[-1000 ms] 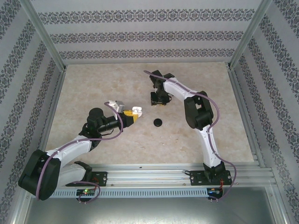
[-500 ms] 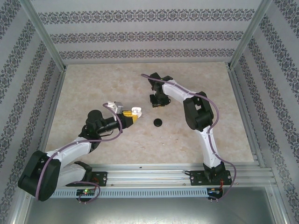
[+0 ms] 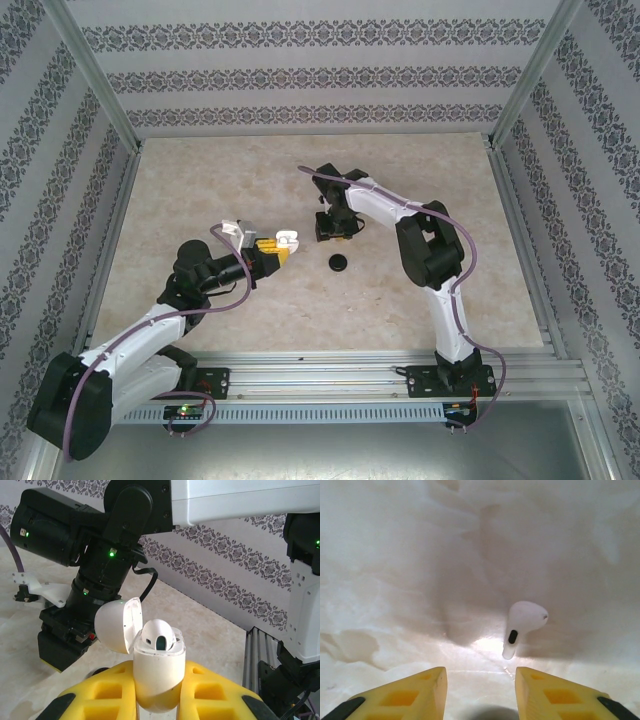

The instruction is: Insert wireless bluetooth earbuds into charging case

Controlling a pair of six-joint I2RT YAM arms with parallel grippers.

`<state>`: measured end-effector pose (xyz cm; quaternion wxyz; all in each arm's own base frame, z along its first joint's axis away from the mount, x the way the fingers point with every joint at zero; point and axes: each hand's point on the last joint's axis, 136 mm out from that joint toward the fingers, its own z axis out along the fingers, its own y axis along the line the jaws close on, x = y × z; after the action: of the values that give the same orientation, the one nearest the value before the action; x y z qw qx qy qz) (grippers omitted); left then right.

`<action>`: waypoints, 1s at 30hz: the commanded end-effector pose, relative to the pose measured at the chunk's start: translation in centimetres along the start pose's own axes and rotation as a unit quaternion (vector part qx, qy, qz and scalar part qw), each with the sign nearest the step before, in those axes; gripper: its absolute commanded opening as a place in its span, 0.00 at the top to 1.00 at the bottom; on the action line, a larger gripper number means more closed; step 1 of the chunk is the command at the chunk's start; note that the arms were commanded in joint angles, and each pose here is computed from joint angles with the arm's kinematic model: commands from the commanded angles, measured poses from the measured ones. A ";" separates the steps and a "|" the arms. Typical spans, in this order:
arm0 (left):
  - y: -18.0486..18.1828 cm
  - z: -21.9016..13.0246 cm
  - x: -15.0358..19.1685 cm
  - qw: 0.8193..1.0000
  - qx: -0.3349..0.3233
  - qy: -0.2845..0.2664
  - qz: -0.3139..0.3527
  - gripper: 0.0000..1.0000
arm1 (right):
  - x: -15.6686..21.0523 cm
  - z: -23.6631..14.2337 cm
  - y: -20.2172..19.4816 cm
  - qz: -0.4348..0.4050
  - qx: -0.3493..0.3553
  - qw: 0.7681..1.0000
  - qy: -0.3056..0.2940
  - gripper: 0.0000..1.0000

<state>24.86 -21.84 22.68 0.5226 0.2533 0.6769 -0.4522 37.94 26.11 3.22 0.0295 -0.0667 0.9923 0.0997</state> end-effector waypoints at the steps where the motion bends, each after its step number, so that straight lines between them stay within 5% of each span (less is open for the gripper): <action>1: -0.2 0.0 0.3 1.000 0.001 0.004 0.009 1.00 | -0.7 -2.3 0.3 0.019 -0.022 1.000 -0.007 0.59; 30: 0.5 0.9 0.8 1.000 0.003 0.016 -0.004 1.00 | -2.2 1.8 -2.0 0.020 0.032 0.999 0.027 0.62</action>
<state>25.70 -22.14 19.95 0.4888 0.2418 0.7073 -0.4498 41.06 24.73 2.00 0.0160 -0.0390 0.9950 0.0905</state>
